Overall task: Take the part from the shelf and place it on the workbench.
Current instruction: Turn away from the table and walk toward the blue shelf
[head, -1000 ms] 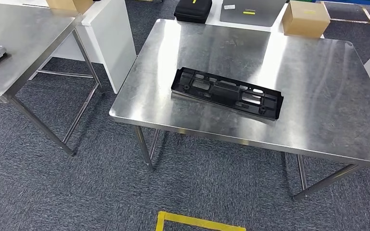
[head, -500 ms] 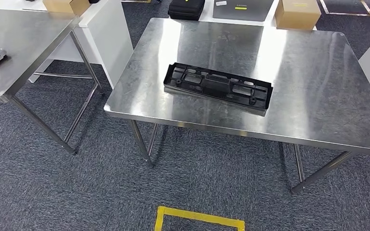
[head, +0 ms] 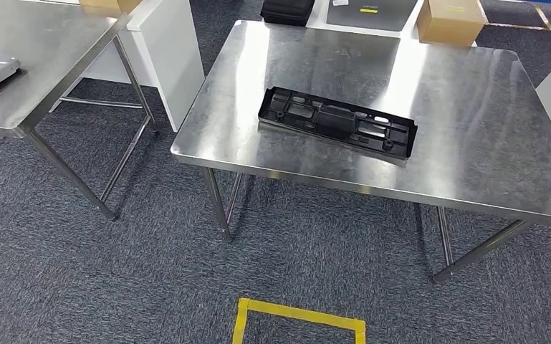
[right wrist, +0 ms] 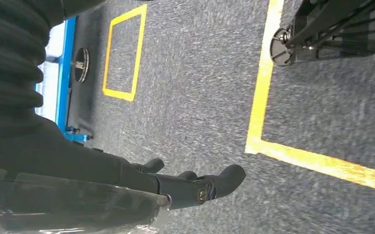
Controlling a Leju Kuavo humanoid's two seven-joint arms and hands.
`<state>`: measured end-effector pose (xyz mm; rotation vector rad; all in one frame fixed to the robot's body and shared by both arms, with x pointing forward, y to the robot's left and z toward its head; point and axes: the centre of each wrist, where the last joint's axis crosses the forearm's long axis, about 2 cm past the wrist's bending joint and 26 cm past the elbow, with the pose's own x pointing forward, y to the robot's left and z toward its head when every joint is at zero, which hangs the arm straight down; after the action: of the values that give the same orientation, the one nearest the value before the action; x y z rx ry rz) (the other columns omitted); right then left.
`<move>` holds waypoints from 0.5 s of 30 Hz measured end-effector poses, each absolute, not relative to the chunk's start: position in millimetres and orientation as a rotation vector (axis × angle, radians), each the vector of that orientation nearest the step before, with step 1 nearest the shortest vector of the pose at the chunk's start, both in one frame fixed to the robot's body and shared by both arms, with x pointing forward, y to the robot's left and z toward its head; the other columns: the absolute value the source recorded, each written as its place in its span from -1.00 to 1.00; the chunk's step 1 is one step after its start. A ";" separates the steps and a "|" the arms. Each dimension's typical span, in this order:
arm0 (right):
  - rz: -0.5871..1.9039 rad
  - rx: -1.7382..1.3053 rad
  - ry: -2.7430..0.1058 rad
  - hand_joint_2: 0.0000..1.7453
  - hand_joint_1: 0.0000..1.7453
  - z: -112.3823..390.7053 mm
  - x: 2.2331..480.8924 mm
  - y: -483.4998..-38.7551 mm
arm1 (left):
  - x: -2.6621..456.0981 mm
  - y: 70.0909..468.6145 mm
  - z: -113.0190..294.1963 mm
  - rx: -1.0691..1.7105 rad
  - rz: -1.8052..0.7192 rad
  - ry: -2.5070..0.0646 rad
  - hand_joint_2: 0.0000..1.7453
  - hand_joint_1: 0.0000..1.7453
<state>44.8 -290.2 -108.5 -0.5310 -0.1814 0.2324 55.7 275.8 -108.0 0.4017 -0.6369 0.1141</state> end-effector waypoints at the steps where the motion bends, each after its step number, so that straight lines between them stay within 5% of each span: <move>1: 0.233 -0.532 -0.182 1.00 -1.00 -108.5 44.7 -291.0 | 55.6 275.5 -108.0 0.400 0.113 -0.637 -1.00 -1.00; 15: 0.238 -0.534 -0.186 1.00 -1.00 -108.4 45.9 -292.8 | 54.1 274.9 -108.2 0.395 0.111 -0.631 -1.00 -1.00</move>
<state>45.9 -292.8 -108.4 -0.5340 -0.1863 0.2378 54.1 274.9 -108.2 0.3949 -0.6313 0.1111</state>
